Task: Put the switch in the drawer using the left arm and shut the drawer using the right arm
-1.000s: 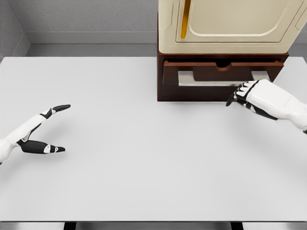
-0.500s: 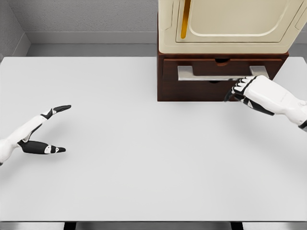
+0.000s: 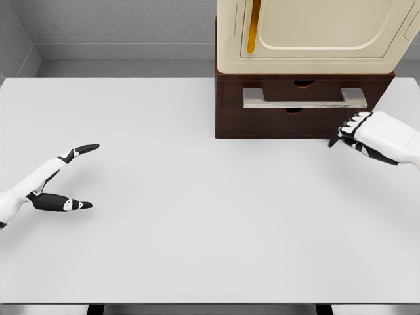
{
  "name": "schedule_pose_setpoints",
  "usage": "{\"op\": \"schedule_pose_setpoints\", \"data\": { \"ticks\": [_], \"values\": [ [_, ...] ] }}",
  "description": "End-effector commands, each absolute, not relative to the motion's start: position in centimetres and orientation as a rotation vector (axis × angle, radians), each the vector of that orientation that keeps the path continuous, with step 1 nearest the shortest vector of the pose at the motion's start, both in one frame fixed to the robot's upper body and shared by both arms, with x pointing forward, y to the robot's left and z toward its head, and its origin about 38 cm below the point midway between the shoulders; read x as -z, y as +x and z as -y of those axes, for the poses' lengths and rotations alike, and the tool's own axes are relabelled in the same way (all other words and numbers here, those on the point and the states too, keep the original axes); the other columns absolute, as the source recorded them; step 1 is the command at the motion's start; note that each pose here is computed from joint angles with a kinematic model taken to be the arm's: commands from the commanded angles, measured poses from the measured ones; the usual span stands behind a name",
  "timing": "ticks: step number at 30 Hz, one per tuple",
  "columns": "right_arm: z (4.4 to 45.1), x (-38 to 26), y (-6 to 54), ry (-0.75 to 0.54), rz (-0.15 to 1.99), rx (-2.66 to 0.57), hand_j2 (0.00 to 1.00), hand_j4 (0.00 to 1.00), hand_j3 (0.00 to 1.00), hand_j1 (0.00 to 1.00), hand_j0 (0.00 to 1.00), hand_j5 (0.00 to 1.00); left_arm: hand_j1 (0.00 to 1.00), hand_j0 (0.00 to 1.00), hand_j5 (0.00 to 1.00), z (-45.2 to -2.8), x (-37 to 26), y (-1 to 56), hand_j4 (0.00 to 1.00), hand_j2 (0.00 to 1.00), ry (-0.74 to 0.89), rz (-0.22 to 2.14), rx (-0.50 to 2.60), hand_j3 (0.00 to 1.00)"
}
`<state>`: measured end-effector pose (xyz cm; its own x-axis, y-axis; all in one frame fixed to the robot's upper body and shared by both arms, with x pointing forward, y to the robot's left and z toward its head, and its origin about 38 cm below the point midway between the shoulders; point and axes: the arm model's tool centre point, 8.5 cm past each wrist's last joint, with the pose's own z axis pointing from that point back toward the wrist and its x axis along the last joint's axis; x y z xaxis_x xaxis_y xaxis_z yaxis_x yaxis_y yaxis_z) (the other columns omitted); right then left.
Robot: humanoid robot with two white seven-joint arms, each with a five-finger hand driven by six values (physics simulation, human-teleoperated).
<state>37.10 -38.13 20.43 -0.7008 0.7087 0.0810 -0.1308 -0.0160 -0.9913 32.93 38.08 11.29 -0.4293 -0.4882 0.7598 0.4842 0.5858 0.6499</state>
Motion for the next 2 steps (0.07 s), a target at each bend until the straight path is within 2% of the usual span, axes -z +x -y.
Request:
{"op": "schedule_pose_setpoints", "data": {
  "ticks": [1, 2],
  "values": [
    [39.47, -21.83, 36.85, -0.638, 1.628, -1.807, 0.48, 0.48, 0.48, 0.48, 0.48, 0.48, 1.0, 1.0, 1.0, -38.01, -11.43, 32.94, 1.0, 1.0, 0.0, 1.703, 1.081, 1.0],
    [39.5, -21.77, 36.4, -0.629, 1.617, -1.824, 0.49, 0.49, 0.49, 0.49, 0.49, 0.49, 1.0, 1.0, 1.0, -38.0, -11.42, 32.95, 1.0, 1.0, 0.002, 1.703, 1.082, 1.0]
  ]
}}
